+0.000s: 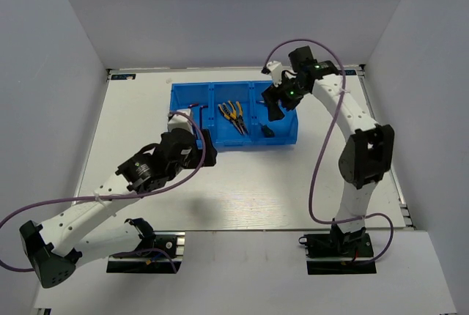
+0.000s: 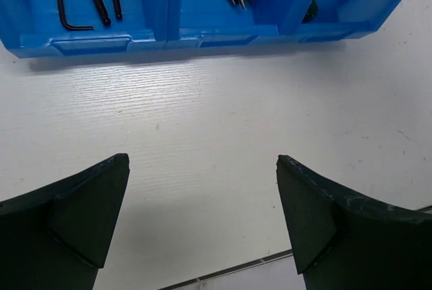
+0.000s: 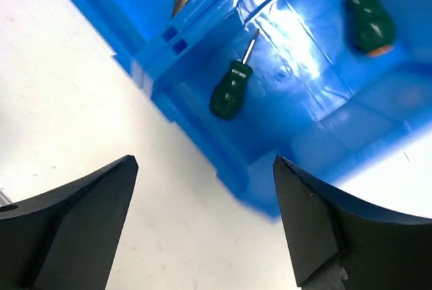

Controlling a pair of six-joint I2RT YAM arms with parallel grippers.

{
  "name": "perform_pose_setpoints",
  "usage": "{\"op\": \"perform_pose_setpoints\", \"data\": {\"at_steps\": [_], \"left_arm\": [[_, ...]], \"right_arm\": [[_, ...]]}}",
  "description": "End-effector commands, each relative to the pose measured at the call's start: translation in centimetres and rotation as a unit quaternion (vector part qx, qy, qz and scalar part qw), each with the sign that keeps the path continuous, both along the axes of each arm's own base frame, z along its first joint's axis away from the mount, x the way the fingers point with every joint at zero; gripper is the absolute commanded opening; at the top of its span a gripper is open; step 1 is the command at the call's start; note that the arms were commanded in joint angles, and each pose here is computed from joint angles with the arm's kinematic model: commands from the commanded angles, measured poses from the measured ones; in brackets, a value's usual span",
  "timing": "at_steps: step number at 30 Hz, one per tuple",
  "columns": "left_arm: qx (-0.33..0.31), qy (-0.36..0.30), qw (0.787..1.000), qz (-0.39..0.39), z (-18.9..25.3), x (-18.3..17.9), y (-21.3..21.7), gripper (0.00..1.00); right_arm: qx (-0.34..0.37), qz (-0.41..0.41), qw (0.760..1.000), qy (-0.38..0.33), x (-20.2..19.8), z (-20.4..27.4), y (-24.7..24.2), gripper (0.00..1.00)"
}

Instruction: Sort the tools into containers

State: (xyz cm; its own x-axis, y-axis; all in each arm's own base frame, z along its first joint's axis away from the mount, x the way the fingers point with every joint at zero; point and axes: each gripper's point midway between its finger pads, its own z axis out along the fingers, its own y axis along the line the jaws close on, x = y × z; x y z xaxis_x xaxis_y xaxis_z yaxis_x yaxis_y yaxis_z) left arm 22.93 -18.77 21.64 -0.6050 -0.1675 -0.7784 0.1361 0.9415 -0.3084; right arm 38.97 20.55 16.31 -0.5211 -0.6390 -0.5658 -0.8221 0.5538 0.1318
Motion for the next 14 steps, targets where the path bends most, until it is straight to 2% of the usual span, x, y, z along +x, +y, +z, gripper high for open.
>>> {"op": "perform_pose_setpoints", "data": {"at_steps": [1, 3, 4, 6, 7, 8, 9, 10, 12, 13, 14], "left_arm": [[-0.037, -0.017, 0.999, -0.025, 1.4, -0.2, -1.1, 1.00], [-0.024, -0.015, 0.999, -0.035, 1.0, -0.2, -1.2, 1.00], [-0.015, -0.011, 0.999, -0.038, 0.5, -0.1, -1.3, 1.00], [-0.006, -0.004, 0.999, -0.046, 0.0, -0.1, -1.6, 1.00], [0.001, 0.000, 0.999, -0.055, -0.4, -0.1, -1.8, 1.00], [-0.002, -0.003, 0.998, -0.055, -0.2, 0.0, -1.9, 1.00], [0.000, -0.003, 0.998, -0.061, -0.4, 0.1, -2.2, 1.00], [0.004, -0.005, 0.998, -0.064, -0.4, 0.1, -2.2, 1.00], [-0.005, -0.018, 0.997, -0.073, 0.5, 0.4, -2.7, 1.00], [0.004, -0.017, 0.997, -0.077, 0.2, 0.4, -2.7, 1.00], [0.008, -0.018, 0.997, -0.080, 0.1, 0.5, -2.7, 1.00]], "right_arm": [[0.010, -0.071, 0.997, -0.023, -2.4, 6.8, -2.2, 0.88], [-0.017, -0.091, 0.996, -0.014, -4.0, 6.0, -3.8, 0.90], [-0.013, -0.100, 0.994, -0.034, -4.4, 7.1, -4.2, 0.90], [-0.040, -0.135, 0.990, -0.021, -6.4, 5.2, -6.0, 0.90], [-0.017, -0.146, 0.986, -0.077, -6.5, 7.8, -6.3, 0.90], [-0.041, -0.165, 0.984, -0.051, -7.9, 4.7, -7.3, 0.90], [-0.042, -0.171, 0.983, -0.058, -8.3, 4.5, -7.7, 0.90], [-0.020, -0.181, 0.976, -0.117, -8.3, 7.1, -8.1, 0.90], [-0.031, -0.185, 0.977, -0.106, -9.6, 4.8, -8.9, 0.90], [-0.026, -0.189, 0.974, -0.126, -10.4, 5.9, -9.4, 0.90], [-0.039, -0.183, 0.976, -0.115, -11.2, 4.5, -9.9, 0.90]]}}
